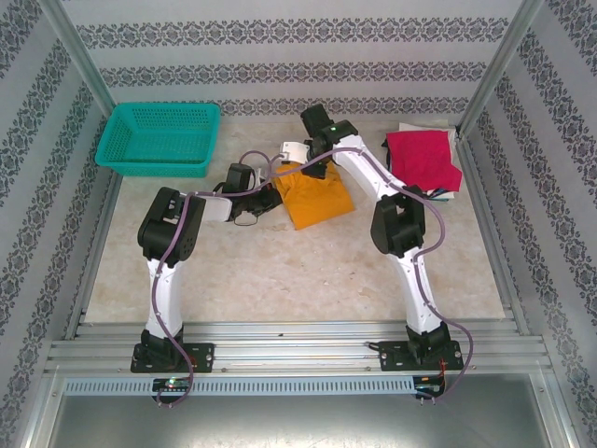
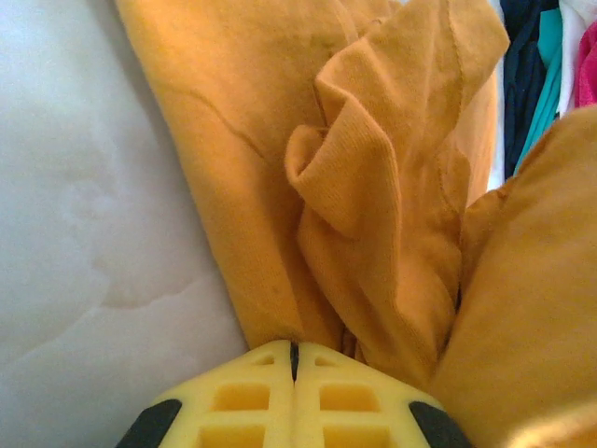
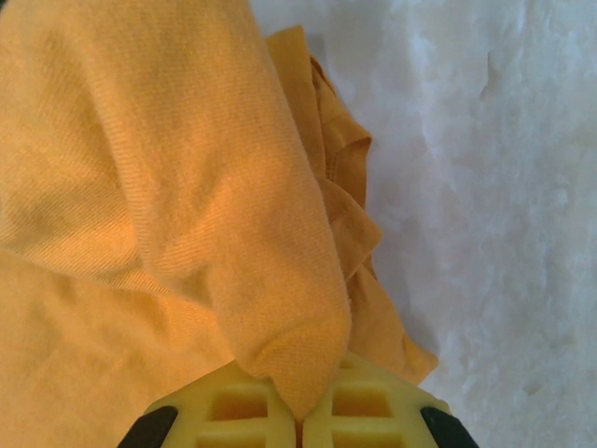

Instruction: Fold and stack the t-shirts

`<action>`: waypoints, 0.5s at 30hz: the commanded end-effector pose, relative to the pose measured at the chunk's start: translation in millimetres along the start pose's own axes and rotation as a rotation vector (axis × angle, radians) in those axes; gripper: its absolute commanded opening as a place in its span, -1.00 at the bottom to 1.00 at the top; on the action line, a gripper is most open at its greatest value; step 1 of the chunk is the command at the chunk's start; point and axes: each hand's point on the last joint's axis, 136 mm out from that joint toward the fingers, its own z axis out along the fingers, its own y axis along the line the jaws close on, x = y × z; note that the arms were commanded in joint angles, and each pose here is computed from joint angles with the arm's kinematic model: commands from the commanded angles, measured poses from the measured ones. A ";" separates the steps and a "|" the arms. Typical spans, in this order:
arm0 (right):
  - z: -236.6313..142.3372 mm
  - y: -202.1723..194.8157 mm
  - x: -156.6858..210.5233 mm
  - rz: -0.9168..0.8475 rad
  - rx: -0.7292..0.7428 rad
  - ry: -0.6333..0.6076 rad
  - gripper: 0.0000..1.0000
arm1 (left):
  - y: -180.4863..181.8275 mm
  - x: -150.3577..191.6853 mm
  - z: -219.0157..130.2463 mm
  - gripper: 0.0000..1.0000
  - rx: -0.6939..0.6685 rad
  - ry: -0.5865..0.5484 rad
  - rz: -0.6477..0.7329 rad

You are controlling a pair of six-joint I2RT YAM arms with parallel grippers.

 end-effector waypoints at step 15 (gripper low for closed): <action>15.6 -37.8 -9.4 0.163 0.168 -0.069 0.49 | 85.0 37.6 -14.2 -0.58 -0.228 -0.030 -0.121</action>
